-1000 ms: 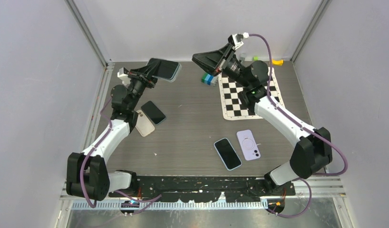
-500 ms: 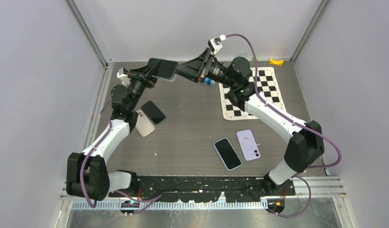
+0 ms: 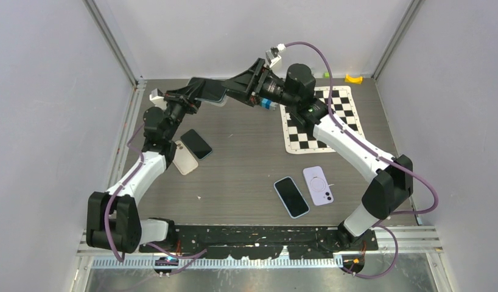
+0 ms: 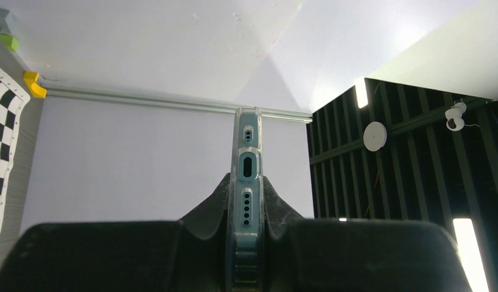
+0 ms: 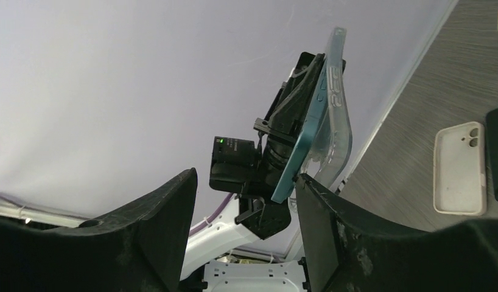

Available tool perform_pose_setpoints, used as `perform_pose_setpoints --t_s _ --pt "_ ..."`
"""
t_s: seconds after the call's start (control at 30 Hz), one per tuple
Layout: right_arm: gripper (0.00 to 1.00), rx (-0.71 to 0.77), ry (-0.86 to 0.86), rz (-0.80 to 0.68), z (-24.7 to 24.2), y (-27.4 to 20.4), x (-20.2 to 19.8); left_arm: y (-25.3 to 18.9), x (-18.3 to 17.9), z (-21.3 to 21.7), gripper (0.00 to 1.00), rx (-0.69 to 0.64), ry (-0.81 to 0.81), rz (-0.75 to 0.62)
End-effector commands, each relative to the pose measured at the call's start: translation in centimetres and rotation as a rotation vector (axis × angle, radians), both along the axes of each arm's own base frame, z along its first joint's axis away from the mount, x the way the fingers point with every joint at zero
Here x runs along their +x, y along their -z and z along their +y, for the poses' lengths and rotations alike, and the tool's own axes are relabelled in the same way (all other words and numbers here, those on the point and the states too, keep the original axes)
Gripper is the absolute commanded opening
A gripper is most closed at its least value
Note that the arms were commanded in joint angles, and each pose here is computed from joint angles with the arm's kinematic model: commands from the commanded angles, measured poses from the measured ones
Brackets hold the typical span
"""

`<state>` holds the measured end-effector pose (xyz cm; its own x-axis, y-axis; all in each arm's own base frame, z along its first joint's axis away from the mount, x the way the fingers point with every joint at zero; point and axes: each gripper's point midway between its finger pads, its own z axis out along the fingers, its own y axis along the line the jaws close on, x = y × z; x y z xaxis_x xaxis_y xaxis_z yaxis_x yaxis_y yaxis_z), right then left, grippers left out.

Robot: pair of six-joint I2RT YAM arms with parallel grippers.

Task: Take the phone out of the phone case
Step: Remove the phone case from the phone.

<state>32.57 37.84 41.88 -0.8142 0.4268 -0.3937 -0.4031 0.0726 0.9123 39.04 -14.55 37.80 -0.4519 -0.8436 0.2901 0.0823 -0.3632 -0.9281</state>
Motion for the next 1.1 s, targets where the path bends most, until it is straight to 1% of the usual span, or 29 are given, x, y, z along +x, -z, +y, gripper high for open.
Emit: perform_pose_setpoints --t_s 0.0,0.17,0.23,0.27,0.3,0.33,0.37,0.4,0.5,0.57,0.6,0.63,0.67,0.7,0.73,0.8,0.9,0.93,0.97,1.03,1.07 --pt "0.67 -0.245 0.102 0.188 -0.2 8.0 2.6 -9.8 -5.0 -1.1 0.0 -0.045 0.111 -0.356" --pt "0.67 -0.28 0.086 0.202 0.1 8.7 2.4 -11.7 -6.0 -2.8 0.0 0.08 0.179 -0.461" --pt "0.65 -0.259 0.066 0.193 0.5 8.2 2.3 -11.4 -6.4 -3.9 0.0 0.177 0.22 -0.498" --pt "0.64 -0.246 0.054 0.195 0.6 8.2 2.2 -10.5 -6.4 -4.5 0.0 0.228 0.246 -0.49" --pt "0.6 -0.19 0.031 0.169 1.0 6.8 2.0 -9.6 -6.4 -5.0 0.0 0.264 0.264 -0.479" --pt "0.58 -0.167 0.023 0.185 1.1 6.9 1.8 -8.7 -6.4 -5.3 0.0 0.291 0.277 -0.47" --pt "0.54 -0.132 0.015 0.154 1.2 5.9 1.7 -8.0 -6.3 -5.3 0.0 0.305 0.28 -0.459" --pt "0.49 -0.122 0.013 0.162 1.2 6.0 1.7 -7.4 -6.1 -5.4 0.0 0.308 0.28 -0.447" --pt "0.42 -0.098 0.008 0.135 1.2 5.1 1.5 -6.5 -6.0 -5.4 0.0 0.319 0.279 -0.44" --pt "0.34 -0.095 0.008 0.13 1.2 5.0 1.5 -6.4 -5.9 -5.4 0.0 0.328 0.277 -0.44" --pt "0.28 -0.092 0.007 0.131 1.2 5.0 1.4 -6.3 -5.8 -5.4 0.0 0.332 0.276 -0.439" --pt "0.24 -0.086 0.004 0.127 1.2 4.8 1.4 -6.3 -5.8 -5.5 0.02 0.339 0.278 -0.441" --pt "0.16 -0.075 0.003 0.129 1.2 4.7 1.4 -6.2 -5.8 -5.5 0.05 0.348 0.28 -0.436" --pt "0.12 -0.072 0.001 0.132 1.2 4.8 1.3 -6.1 -5.8 -5.6 0.1 0.357 0.28 -0.435" --pt "0.04 -0.059 0.002 0.133 1.2 4.6 1.3 -6.0 -5.8 -5.6 0.17 0.368 0.28 -0.433" --pt "0.01 -0.027 0.003 0.134 1.0 3.9 1.3 -5.5 -5.7 -5.6 0.34 0.392 0.275 -0.42" --pt "0.01 0.045 0.006 0.163 0.4 2.9 1.5 -4.6 -5.8 -5.5 0.59 0.445 0.255 -0.407" --pt "0.01 0.078 0.006 0.143 0.2 1.9 1.6 -4.0 -5.6 -5.4 0.67 0.477 0.237 -0.407" --pt "0.01 0.096 0.014 0.172 -0.1 1.9 1.9 -3.5 -5.4 -5.2 0.76 0.502 0.209 -0.408" --pt "0.01 0.13 0.033 0.2 -0.6 1.8 2.5 -2.0 -4.7 -4.7 0.86 0.554 0.168 -0.374" --pt "0.01 0.151 0.044 0.2 -0.9 1.5 2.9 -1.3 -4.5 -4.6 0.89 0.581 0.155 -0.368"
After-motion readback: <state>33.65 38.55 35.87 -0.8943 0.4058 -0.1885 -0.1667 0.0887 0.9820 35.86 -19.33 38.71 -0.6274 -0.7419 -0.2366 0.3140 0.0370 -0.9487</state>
